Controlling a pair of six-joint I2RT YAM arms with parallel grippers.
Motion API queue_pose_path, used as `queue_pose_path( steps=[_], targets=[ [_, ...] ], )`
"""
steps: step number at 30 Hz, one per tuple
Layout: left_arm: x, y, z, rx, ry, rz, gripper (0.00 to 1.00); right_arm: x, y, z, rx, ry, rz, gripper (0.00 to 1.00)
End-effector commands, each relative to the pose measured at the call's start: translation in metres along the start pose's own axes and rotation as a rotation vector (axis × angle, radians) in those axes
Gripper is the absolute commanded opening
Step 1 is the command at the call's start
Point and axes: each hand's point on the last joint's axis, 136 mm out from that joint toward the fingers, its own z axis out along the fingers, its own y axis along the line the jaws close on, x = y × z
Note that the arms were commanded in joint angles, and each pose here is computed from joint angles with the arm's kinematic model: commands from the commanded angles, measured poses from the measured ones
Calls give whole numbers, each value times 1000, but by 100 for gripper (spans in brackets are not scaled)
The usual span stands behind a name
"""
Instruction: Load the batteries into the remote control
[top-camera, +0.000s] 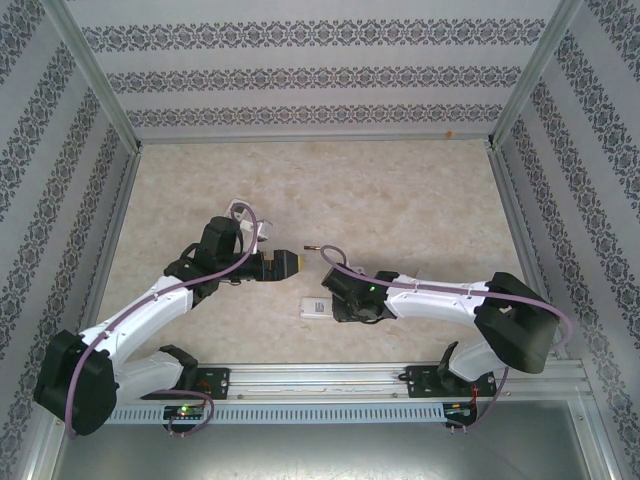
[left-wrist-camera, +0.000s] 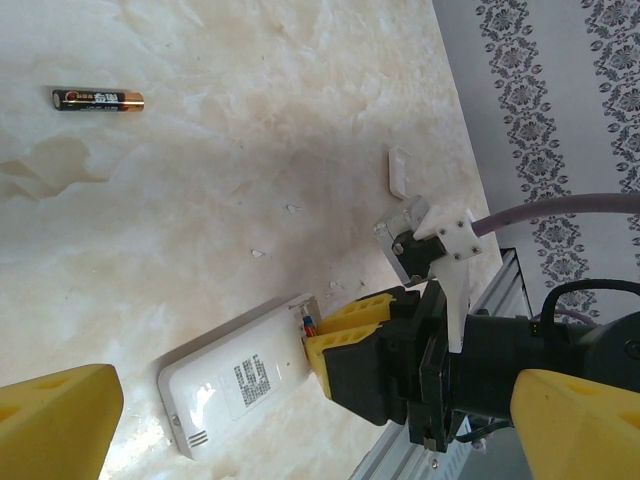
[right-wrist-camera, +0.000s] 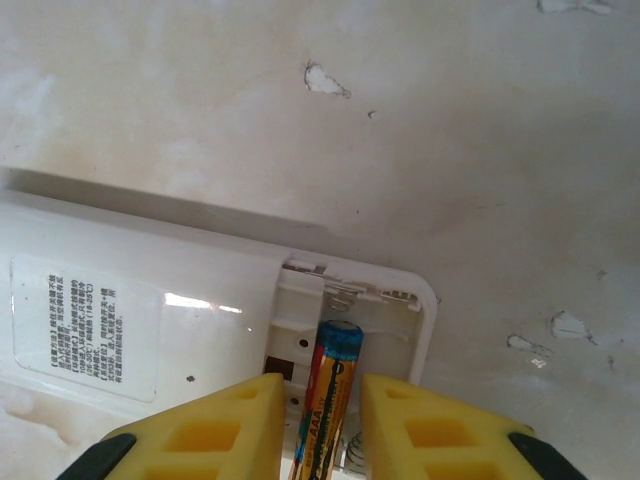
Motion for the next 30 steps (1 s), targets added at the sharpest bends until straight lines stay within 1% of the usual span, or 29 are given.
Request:
queue_pose_path(
  steps=[1, 4, 6, 10, 14, 17, 19, 21, 24, 30],
  targets=[
    [6, 1, 5, -6, 24, -12, 100, 4, -2, -8, -3, -6, 18, 26],
    [21, 8, 13, -47, 70, -24, 100, 5, -2, -12, -21, -12, 36, 26],
    [35, 14, 20, -85, 121, -29, 96, 6, -3, -14, -29, -14, 40, 26],
    [58, 31, 33, -168, 200, -57, 91, 11, -7, -13, -26, -2, 46, 26],
    [74, 48, 43, -244, 273, -79, 82, 11, -6, -9, -22, 4, 42, 25],
    [82, 52, 50, -258, 316, -90, 71, 11, -6, -6, -15, 7, 35, 21],
    [85, 50, 55, -243, 341, -92, 65, 11, -6, -4, -7, 12, 31, 19],
    [90, 47, 61, -220, 369, -90, 60, 12, -6, -2, -5, 15, 31, 18],
    [98, 44, 68, -198, 408, -95, 56, 13, -6, 1, -6, 19, 31, 18],
    [112, 50, 76, -214, 458, -113, 52, 14, -7, 9, 7, 29, 28, 16]
  ],
)
